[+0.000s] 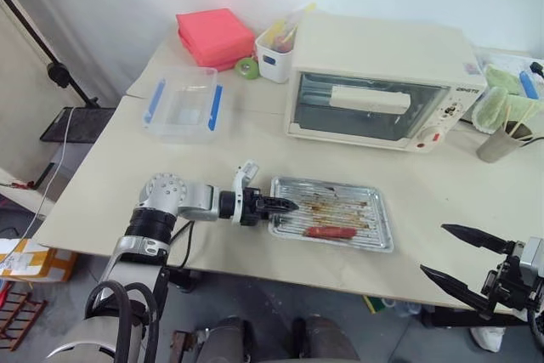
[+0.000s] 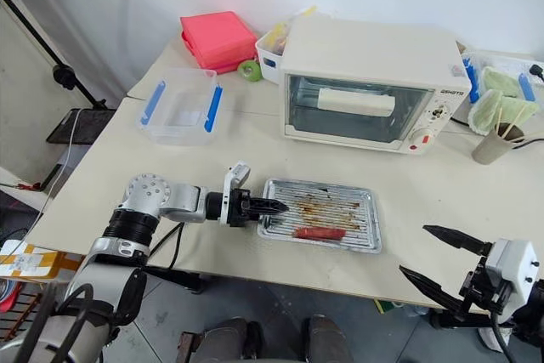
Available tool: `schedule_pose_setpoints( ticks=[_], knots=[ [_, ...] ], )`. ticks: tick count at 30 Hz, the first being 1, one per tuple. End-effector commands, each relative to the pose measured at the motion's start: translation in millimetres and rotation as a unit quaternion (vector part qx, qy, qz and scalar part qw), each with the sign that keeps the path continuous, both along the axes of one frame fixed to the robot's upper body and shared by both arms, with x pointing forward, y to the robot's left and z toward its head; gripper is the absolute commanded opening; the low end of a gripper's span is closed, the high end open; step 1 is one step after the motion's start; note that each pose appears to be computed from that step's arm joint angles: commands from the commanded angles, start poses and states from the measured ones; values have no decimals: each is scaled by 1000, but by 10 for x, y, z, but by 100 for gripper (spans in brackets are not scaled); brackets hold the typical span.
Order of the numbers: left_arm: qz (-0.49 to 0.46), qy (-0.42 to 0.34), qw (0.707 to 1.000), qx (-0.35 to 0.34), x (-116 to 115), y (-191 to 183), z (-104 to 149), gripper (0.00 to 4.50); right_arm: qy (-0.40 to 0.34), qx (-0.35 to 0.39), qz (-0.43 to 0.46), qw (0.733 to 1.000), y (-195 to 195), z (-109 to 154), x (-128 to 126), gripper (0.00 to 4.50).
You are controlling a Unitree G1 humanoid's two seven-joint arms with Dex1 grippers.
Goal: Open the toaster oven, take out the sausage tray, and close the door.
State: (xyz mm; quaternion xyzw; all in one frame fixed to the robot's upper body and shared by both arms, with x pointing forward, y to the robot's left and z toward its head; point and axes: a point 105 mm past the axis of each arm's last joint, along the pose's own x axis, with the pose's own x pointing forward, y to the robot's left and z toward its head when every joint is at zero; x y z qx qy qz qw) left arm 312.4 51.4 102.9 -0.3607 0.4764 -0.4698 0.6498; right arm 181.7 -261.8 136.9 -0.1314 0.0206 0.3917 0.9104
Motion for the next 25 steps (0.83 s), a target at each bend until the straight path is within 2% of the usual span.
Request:
schedule_pose_setpoints(
  ticks=[1,6,7,10,12,15,19,20,22,23,25],
  knots=[
    [5,-20,1000,6,1,136,48,274,-20,1,0,1000,7,80,-8,450],
    [11,-76,997,21,-68,430,180,427,-17,-1,7,1000,12,60,11,450],
    [13,-108,994,29,-87,531,216,447,-17,-1,10,1000,18,57,23,450],
    [16,-161,985,54,-167,808,282,447,-18,0,18,1000,35,58,66,450],
    [1,-232,970,75,-222,974,332,447,-19,3,27,999,54,71,107,450],
    [-3,-355,933,65,-241,1184,520,447,-21,7,44,999,100,112,171,450],
    [-17,-467,879,93,-225,1340,577,447,-23,10,59,998,142,157,229,450],
    [-34,-539,834,115,-241,1414,593,447,-22,11,76,997,203,193,259,450],
    [-93,-610,769,166,-348,1557,474,447,-22,3,115,993,337,243,303,450],
    [-116,-634,744,178,-387,1583,415,447,-13,-28,151,988,396,193,277,450],
    [-128,-656,724,172,-415,1573,359,447,-20,-20,154,988,423,215,339,450]
  ],
)
